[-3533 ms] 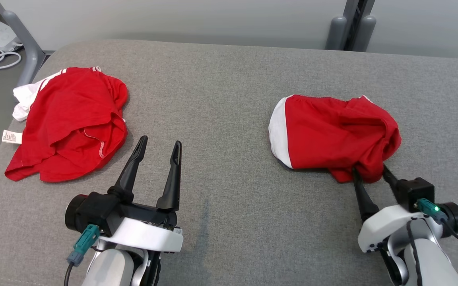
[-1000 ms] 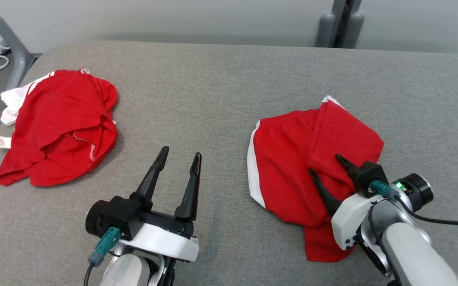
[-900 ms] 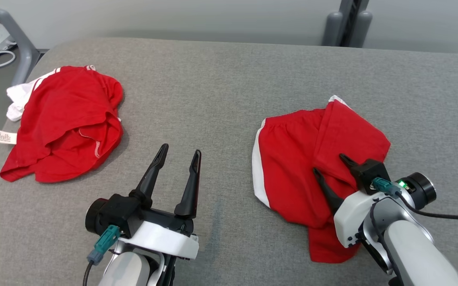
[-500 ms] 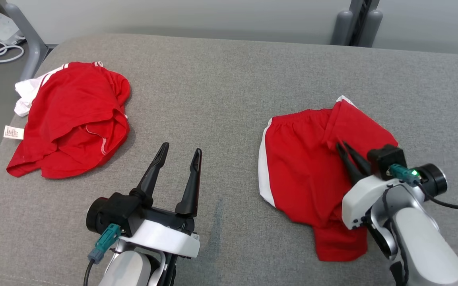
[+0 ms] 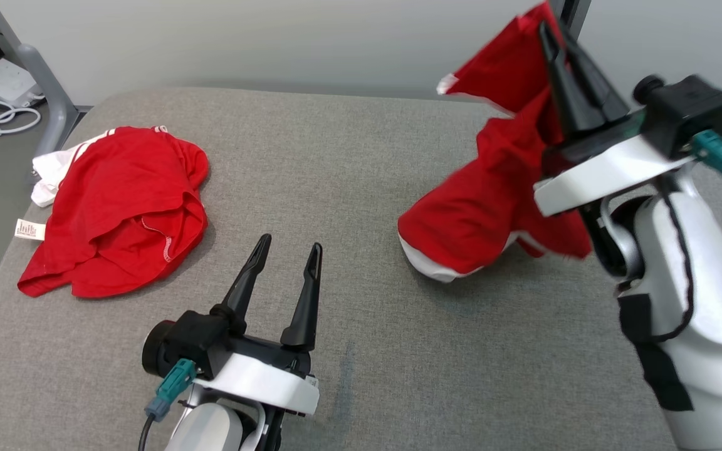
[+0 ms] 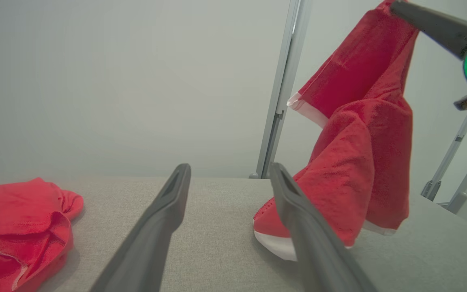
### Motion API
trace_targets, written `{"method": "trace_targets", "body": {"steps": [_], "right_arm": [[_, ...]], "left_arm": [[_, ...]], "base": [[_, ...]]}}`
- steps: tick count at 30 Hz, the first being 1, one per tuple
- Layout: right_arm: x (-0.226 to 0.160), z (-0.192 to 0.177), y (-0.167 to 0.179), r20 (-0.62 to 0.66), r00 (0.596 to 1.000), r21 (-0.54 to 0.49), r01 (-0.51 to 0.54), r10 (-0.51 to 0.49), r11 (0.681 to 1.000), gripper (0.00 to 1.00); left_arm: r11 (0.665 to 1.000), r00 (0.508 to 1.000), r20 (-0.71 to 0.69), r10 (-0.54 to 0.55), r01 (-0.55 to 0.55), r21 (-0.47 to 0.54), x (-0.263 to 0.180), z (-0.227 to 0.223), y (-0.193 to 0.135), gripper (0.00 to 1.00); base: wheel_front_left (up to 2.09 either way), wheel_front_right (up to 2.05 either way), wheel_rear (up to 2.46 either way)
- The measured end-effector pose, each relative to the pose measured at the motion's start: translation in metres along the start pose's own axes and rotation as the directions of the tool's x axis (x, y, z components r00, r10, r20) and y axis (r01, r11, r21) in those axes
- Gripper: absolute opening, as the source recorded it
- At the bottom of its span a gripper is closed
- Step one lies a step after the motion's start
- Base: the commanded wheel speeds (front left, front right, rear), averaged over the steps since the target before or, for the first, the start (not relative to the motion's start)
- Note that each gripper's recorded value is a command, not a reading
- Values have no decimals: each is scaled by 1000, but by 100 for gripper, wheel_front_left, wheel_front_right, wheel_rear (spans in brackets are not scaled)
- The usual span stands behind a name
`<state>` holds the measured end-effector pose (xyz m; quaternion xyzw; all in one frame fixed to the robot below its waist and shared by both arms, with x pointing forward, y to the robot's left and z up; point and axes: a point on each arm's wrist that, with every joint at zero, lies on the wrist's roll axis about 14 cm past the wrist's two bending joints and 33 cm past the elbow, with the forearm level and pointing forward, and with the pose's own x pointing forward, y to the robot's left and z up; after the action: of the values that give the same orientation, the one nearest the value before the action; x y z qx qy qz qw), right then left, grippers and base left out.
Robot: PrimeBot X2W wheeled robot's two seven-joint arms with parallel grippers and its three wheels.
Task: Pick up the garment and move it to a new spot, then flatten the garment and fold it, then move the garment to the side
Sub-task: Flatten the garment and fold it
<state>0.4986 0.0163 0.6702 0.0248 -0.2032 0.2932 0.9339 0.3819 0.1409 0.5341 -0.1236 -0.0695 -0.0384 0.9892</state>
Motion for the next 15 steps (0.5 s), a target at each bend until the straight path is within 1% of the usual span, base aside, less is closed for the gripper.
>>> {"method": "trace_targets", "body": {"steps": [2,4,5,7,9,10,11,13,15], "right_arm": [[2,18,-8,54,998,11,14,-15,1000,0],[-2,25,-27,79,994,38,66,-69,997,0],[-6,22,-37,72,992,48,98,-101,994,0],[-24,2,-62,17,982,91,187,-189,978,0],[-50,-31,-86,-78,955,147,294,-285,944,0],[-63,-46,-97,-123,938,153,341,-325,927,0],[-80,-62,-109,-172,912,157,398,-372,904,0],[-112,-87,-131,-254,851,175,509,-460,843,0],[-146,-115,-145,-359,773,190,610,-524,769,0]], "left_arm": [[1000,1000,-2,5,-5,-1,-3,0,0,100],[1000,1000,0,5,-5,-3,-4,0,-1,100],[1000,1000,1,3,-3,-3,-4,0,-1,100],[1000,1000,0,2,-2,-5,-4,0,-2,100],[1000,1000,-3,0,0,-6,-3,-1,-2,100],[1000,1000,-7,-1,1,-7,-2,-3,-3,100],[1000,1000,-10,-3,3,-7,-2,-4,-3,100],[1000,1000,-17,-6,6,-5,-1,-6,-4,100],[1000,1000,-18,-9,8,-3,1,-7,-4,100]], "base": [[0,0,0],[0,0,0],[0,0,0],[0,0,0],[0,0,0],[0,0,0],[0,0,0],[0,0,0],[0,0,0]]}}
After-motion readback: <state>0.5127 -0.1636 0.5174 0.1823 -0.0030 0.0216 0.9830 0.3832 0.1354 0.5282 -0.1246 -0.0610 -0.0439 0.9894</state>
